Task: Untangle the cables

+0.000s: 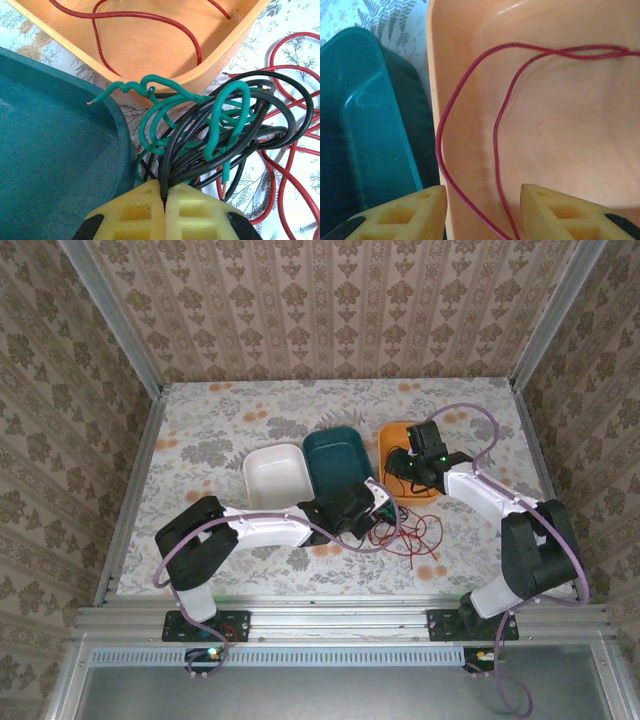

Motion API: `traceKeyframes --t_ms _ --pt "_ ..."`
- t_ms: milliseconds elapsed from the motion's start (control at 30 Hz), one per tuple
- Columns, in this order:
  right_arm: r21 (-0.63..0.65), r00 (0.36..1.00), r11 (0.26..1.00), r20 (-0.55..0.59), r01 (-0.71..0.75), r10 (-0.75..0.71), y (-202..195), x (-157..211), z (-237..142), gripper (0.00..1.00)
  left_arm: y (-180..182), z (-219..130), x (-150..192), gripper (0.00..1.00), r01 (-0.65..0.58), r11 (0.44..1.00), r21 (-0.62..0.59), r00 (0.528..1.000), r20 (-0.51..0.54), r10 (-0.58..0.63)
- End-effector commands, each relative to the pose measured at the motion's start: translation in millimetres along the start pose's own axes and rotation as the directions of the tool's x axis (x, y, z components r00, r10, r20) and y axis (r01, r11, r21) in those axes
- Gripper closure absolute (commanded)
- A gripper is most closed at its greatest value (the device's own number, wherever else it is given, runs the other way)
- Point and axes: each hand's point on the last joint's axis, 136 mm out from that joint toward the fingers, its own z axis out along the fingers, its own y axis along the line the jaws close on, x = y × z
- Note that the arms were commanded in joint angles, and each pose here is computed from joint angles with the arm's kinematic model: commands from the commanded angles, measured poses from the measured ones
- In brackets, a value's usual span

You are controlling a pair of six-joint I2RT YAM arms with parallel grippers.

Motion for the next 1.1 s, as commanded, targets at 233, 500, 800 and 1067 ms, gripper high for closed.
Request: traceKeyframes --t_ms 233,500,800,1067 --pt "0.131 0.999 0.991 0.034 -0.002 -0.003 -50 37 -90 0.53 10 -5 -3 1.00 0.043 0.998 -0.038 0.999 0.023 -0.042" --pt "0.170 0.956 0.972 -0.217 -0.162 0.197 -79 123 -92 0.54 11 -3 -7 1.00 0.049 0.998 -0.043 0.998 0.037 -0.048" --pt "0.043 0.919 0.983 -0.349 -0.177 0.181 -53 137 -56 0.55 9 -3 -6 1.00 0.038 0.999 -0.033 0.999 0.030 -0.037" --pt "0.039 0.913 0.986 -0.372 -0.165 0.168 -54 137 -46 0.55 6 -3 -6 1.00 0.028 0.999 -0.028 0.999 0.028 -0.027"
